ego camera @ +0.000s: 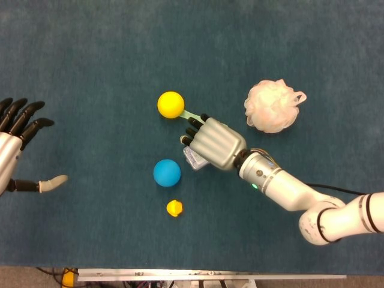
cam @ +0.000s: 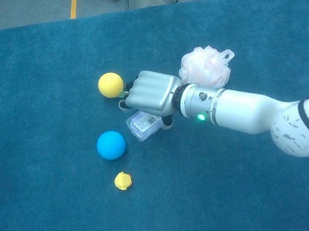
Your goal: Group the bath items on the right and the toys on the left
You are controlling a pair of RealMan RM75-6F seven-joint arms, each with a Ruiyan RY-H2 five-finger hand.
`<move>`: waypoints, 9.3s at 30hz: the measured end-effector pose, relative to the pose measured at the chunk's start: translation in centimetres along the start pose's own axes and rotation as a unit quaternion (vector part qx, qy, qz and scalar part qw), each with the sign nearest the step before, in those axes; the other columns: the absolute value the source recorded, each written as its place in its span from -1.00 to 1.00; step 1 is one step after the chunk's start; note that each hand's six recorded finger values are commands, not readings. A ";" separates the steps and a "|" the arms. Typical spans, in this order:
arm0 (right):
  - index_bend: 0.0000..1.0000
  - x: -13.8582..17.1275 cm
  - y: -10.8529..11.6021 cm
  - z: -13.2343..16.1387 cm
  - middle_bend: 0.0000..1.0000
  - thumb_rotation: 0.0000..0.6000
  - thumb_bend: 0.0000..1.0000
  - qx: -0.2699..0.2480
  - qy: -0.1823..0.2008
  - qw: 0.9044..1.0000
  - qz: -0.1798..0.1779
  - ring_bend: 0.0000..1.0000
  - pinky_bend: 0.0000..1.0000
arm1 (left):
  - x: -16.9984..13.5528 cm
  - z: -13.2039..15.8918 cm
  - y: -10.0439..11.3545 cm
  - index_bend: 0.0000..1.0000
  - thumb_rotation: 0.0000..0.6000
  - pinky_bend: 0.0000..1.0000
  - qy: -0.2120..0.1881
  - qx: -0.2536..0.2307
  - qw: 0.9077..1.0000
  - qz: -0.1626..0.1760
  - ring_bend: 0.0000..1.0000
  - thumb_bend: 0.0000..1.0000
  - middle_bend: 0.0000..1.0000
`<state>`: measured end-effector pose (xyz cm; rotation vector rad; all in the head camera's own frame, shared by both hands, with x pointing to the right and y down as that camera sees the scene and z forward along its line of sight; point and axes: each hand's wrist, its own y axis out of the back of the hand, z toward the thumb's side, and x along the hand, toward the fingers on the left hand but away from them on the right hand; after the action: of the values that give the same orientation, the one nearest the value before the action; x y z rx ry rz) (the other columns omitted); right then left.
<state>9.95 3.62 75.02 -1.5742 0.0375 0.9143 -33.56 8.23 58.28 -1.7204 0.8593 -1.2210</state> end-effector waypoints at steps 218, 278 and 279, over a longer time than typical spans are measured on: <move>-0.57 21.1 -0.2 -17.7 -0.36 1.00 -1.00 -0.118 -0.207 0.970 -0.043 -0.60 -0.35 | 19.2 11.6 -12.4 -0.12 1.00 -0.53 -0.126 -0.025 0.979 -0.158 -0.09 -0.51 -0.06; -0.57 18.1 1.5 -13.2 -0.36 1.00 -1.00 -0.071 -0.126 0.989 -0.017 -0.60 -0.37 | 15.9 4.9 -2.2 -0.42 0.69 -0.64 -0.032 -0.005 0.999 -0.025 -0.48 -0.52 -0.38; -0.57 17.8 1.5 -13.0 -0.36 1.00 -1.00 -0.068 -0.122 0.990 -0.015 -0.60 -0.39 | 15.5 4.6 -1.8 -0.42 0.67 -0.64 -0.030 -0.006 0.999 -0.014 -0.48 -0.52 -0.39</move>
<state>28.18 0.44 62.87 -1.5734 -0.2257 1.0987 -24.54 -3.57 64.99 -1.7756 0.8105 -1.1784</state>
